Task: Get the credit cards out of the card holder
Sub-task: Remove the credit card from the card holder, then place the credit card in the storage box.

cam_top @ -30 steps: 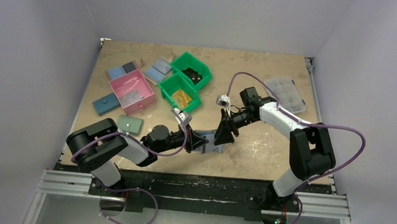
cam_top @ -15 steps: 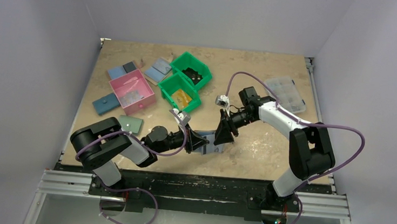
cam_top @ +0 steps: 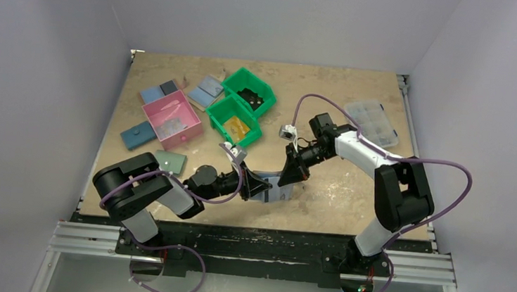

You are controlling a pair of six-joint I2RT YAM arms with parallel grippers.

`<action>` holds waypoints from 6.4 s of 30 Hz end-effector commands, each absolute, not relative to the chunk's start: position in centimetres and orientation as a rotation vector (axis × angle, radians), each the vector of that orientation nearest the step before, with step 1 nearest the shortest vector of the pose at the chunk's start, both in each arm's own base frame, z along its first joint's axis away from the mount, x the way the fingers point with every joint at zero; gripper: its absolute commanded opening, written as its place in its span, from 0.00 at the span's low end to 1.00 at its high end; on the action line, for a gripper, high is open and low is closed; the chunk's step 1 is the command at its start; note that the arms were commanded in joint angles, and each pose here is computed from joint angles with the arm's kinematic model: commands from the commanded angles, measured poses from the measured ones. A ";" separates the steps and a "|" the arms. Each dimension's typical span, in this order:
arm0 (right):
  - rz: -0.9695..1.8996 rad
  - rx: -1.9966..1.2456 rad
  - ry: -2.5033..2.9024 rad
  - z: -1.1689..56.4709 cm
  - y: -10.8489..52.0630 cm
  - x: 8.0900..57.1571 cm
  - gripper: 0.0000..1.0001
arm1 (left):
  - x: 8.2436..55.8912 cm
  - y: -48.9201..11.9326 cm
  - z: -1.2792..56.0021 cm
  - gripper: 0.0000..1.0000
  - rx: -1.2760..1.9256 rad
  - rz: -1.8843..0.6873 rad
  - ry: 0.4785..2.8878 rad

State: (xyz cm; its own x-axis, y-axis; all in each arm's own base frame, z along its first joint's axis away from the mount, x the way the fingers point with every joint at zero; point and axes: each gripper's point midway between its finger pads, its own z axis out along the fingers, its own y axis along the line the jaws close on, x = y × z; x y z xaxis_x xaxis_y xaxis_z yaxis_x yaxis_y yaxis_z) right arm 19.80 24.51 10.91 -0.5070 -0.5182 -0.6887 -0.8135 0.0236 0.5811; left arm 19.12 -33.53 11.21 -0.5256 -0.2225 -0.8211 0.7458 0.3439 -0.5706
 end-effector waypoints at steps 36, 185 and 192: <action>1.444 -1.463 1.992 11.1 24.5 20.3 0.00 | 18.9 -31.9 13.1 0.13 0.364 -1.379 1.628; 0.714 -1.794 0.937 23.2 25.5 20.1 0.99 | 23.7 -25.1 21.7 0.00 -0.695 -1.284 1.904; 0.874 -1.654 1.228 24.1 23.5 19.5 0.99 | 24.5 -19.6 24.9 0.00 -0.303 -0.868 1.804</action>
